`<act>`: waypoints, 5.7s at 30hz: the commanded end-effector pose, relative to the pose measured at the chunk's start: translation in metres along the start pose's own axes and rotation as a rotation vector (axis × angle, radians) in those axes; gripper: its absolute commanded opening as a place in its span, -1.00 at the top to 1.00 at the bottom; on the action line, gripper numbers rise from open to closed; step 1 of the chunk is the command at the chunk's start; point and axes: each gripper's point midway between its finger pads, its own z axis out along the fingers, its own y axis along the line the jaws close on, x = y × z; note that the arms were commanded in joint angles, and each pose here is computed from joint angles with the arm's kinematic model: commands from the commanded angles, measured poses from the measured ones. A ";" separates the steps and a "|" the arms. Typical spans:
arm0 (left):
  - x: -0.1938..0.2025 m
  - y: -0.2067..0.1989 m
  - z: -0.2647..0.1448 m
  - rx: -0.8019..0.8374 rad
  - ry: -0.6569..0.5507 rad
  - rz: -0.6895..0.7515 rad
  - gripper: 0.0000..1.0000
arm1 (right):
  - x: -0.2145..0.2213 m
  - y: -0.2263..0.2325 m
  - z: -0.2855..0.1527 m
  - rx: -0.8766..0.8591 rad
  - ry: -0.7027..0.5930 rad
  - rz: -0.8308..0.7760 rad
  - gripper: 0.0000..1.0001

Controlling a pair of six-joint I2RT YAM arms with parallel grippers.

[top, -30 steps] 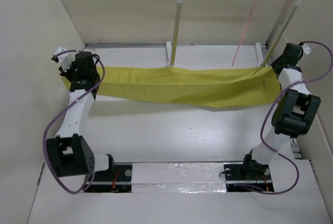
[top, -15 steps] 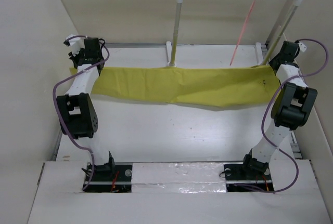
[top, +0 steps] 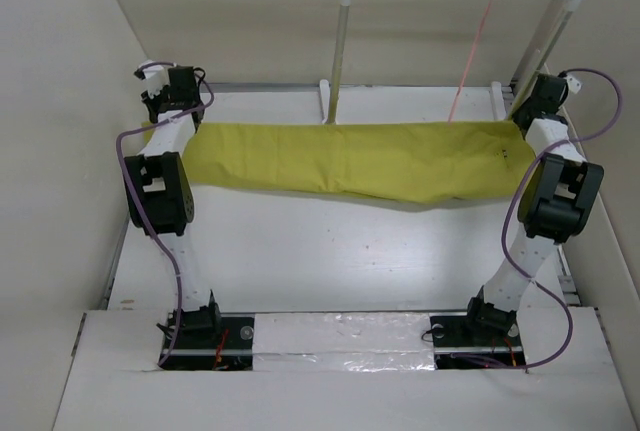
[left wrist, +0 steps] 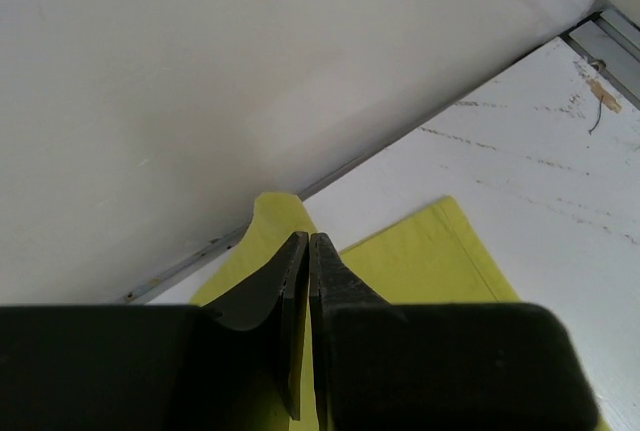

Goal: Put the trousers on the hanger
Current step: Fold the trousers at the center of the board.

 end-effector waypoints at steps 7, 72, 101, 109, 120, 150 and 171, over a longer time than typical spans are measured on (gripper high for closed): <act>-0.063 -0.014 -0.014 0.120 -0.091 -0.110 0.09 | -0.061 0.023 -0.022 -0.101 -0.188 0.089 -0.04; 0.166 0.025 -0.028 0.241 0.560 -0.311 1.00 | 0.101 -0.089 -0.111 -0.118 -0.107 0.343 -0.65; 0.085 0.099 -0.030 0.022 0.261 -0.228 1.00 | 0.073 -0.115 -0.175 -0.108 -0.235 0.383 1.00; 0.121 0.136 -0.041 -0.081 0.316 -0.165 1.00 | 0.086 -0.147 -0.218 -0.074 -0.193 0.306 1.00; 0.109 0.088 -0.060 0.169 0.407 -0.297 0.14 | 0.121 -0.172 -0.206 -0.036 -0.078 0.267 -0.77; 0.213 -0.103 -0.472 1.283 0.280 0.016 1.00 | 0.122 -0.175 -0.173 -0.152 -0.079 0.425 1.00; 0.324 -0.076 -0.446 1.207 0.327 0.183 1.00 | 0.025 0.094 -0.458 -1.088 -0.280 -0.240 1.00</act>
